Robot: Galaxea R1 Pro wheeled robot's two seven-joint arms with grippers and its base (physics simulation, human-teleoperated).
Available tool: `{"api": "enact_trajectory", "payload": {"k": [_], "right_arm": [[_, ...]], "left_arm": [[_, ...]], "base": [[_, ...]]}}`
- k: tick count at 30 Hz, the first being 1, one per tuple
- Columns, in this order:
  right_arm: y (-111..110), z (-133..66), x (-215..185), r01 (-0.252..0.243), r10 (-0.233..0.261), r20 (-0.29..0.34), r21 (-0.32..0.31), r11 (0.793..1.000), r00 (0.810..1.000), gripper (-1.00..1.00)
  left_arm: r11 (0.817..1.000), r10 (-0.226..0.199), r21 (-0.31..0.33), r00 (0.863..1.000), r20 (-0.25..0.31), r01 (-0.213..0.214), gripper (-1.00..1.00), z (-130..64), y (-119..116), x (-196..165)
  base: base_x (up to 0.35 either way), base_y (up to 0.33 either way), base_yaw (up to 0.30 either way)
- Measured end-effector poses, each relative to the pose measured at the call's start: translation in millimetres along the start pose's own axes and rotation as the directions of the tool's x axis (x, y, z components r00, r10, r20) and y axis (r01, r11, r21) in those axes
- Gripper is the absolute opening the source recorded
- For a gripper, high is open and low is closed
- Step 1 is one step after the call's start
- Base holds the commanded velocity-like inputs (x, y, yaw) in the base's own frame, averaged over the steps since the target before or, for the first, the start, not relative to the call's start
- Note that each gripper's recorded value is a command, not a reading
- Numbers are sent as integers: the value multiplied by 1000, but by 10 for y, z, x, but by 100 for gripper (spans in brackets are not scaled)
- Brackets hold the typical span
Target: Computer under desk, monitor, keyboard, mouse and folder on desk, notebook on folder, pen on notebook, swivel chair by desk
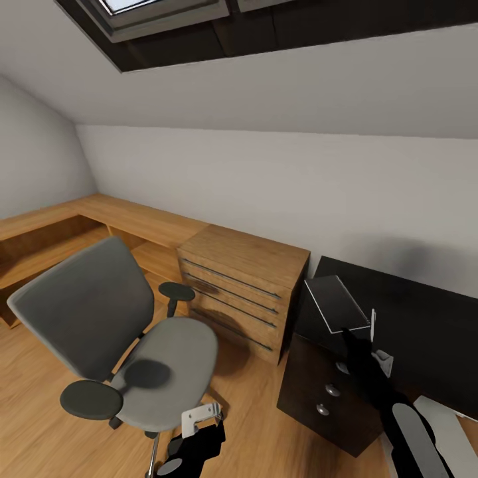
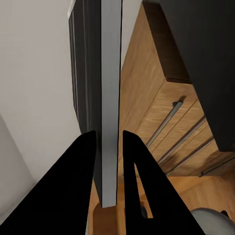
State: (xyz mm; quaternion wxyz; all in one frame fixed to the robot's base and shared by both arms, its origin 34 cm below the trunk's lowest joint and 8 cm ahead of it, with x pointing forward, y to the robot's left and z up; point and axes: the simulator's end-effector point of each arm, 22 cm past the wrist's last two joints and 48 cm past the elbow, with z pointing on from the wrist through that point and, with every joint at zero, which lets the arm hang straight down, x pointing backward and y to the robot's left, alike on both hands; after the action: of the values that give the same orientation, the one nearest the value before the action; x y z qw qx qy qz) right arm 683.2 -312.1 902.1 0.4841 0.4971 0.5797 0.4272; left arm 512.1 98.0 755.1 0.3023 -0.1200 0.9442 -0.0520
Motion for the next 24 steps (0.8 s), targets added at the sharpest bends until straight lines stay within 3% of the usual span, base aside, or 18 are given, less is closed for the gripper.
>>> {"api": "enact_trajectory", "payload": {"k": [8,12,24], "right_arm": [[-6,-2,-4,1,-1,4,0,1000,1000,-100],[-9,0,-37,3,-3,15,3,1000,1000,-100],[-72,0,-72,5,-6,21,16,1000,1000,-100]], "left_arm": [[1000,0,0,1000,2,0,100,0,2,-2],[1000,0,0,1000,2,0,100,4,2,-4],[1000,14,-2,1000,-20,-14,100,32,-10,102]], "base": [[-5,0,0],[-264,0,0],[-79,0,-149]]}}
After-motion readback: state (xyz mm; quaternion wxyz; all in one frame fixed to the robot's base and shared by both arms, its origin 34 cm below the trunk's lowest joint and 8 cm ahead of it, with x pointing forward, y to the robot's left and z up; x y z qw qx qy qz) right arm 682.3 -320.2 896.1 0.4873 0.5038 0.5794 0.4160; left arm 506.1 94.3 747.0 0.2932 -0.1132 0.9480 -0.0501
